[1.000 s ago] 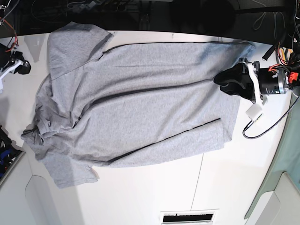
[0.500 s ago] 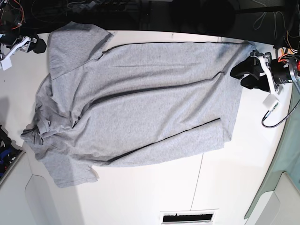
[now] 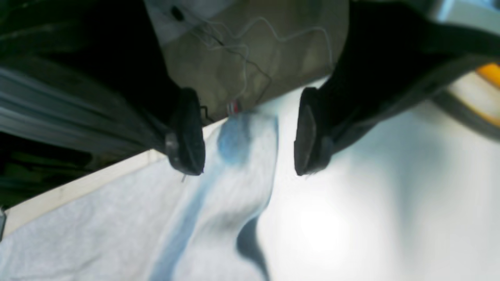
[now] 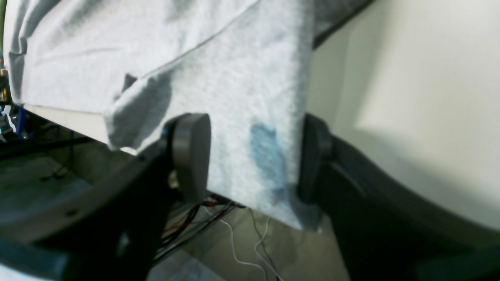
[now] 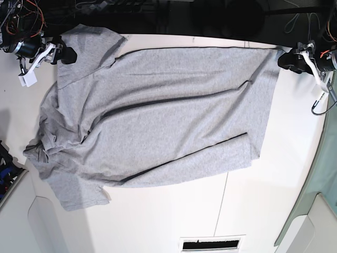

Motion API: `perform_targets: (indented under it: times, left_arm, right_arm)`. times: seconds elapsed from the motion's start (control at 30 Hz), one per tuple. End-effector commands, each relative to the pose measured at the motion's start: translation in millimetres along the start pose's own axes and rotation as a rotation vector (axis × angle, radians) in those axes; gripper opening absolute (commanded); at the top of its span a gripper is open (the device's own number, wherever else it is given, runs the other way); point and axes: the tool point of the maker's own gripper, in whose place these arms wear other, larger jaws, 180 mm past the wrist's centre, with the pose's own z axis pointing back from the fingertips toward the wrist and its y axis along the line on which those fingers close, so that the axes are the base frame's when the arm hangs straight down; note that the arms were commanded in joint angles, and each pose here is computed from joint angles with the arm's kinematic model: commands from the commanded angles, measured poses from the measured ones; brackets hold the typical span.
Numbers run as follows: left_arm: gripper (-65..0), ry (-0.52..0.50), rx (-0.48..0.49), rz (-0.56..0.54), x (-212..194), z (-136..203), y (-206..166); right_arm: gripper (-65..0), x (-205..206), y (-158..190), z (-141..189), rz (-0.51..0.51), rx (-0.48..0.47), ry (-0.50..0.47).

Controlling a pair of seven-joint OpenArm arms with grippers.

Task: Layout the t-shirt on the table in an organized manner, then fold the t-shirt properly
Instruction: 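Lift the hem corners with both grippers and drag the shirt straight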

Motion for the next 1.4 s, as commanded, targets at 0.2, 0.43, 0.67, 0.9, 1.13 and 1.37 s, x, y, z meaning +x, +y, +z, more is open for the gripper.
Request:
perform_targets:
  times: [0.2,0.43,0.67,0.9,1.13,1.37]
  left_arm:
    - [-25.4,-0.047,0.003,-0.005,6,-6,-2]
    - [-25.5,-0.043,0.042,-0.035,-1,-15,-1]
    - [-25.5,0.023,-0.005,0.003,-14,-16,-9]
    - [-43.0,0.013,-0.031,0.022,-13,-16,-14]
    - [-65.0,-0.017,-0.058,0.037,-11,-18,-20]
    - [-65.0,-0.124,-0.120,0.085,21,7,-18]
  right_arm:
    - [-31.0,-16,-2,2,0.011,-0.021,0.082]
    - [-31.0,-20,-2,2,0.010,-0.021,0.103]
    - [-31.0,-23,1,2,-0.002,-0.005,0.100]
    - [-31.2,-24,1,2,-0.002,-0.004,0.107]
    - [-65.0,-18,0,2,-0.005,-0.007,0.073]
    - [-65.0,-11,-13,21,-0.038,-0.040,0.029]
